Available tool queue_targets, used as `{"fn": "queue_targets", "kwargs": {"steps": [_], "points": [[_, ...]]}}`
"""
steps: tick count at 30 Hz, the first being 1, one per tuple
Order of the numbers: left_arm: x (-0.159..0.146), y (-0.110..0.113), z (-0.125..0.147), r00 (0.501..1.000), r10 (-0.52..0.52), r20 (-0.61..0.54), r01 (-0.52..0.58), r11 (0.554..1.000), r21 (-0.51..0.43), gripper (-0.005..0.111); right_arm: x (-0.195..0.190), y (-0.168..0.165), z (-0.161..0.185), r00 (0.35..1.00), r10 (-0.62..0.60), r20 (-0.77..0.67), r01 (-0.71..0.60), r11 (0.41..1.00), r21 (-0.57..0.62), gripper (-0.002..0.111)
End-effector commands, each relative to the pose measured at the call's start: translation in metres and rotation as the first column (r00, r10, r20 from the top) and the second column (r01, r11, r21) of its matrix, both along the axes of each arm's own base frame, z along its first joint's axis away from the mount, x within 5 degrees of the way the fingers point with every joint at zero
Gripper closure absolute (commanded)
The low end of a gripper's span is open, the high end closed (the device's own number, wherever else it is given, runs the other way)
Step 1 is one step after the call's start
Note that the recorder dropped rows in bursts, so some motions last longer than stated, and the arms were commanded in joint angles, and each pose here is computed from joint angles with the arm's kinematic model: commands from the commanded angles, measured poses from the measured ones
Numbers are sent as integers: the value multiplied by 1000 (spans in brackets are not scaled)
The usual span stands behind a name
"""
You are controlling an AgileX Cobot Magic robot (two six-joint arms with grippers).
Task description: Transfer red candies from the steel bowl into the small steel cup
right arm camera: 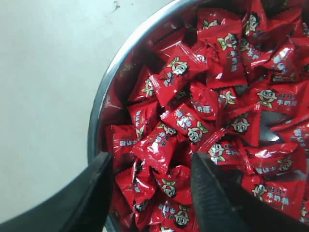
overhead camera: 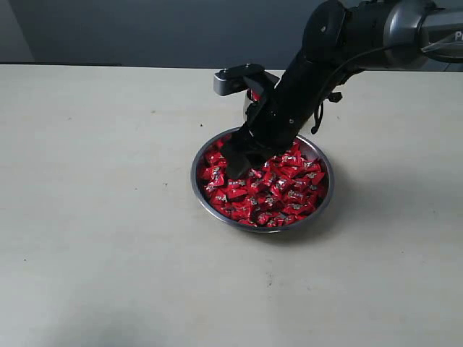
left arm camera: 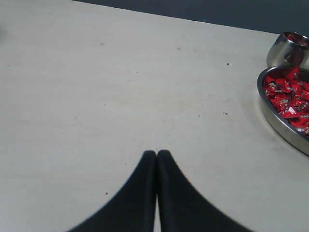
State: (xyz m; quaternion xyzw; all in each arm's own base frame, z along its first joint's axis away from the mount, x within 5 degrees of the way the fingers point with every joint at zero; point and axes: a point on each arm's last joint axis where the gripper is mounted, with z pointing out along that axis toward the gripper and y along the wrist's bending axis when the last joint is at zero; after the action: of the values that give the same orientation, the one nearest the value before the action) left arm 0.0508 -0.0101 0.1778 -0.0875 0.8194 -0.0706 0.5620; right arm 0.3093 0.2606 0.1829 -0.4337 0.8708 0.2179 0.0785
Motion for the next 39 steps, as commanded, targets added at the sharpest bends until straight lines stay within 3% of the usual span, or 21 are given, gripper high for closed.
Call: {"fn": "queue_targets", "kwargs": {"steps": [1,39], "points": [[0,0,1,1000,6,9,-6,1000,0,106,1,1,2,1000,0,12,0,1000,6,60],[0,0,1,1000,6,9,-6,1000,0,106,3,2,2,1000,-9,30,9,1000,11,60]]}}
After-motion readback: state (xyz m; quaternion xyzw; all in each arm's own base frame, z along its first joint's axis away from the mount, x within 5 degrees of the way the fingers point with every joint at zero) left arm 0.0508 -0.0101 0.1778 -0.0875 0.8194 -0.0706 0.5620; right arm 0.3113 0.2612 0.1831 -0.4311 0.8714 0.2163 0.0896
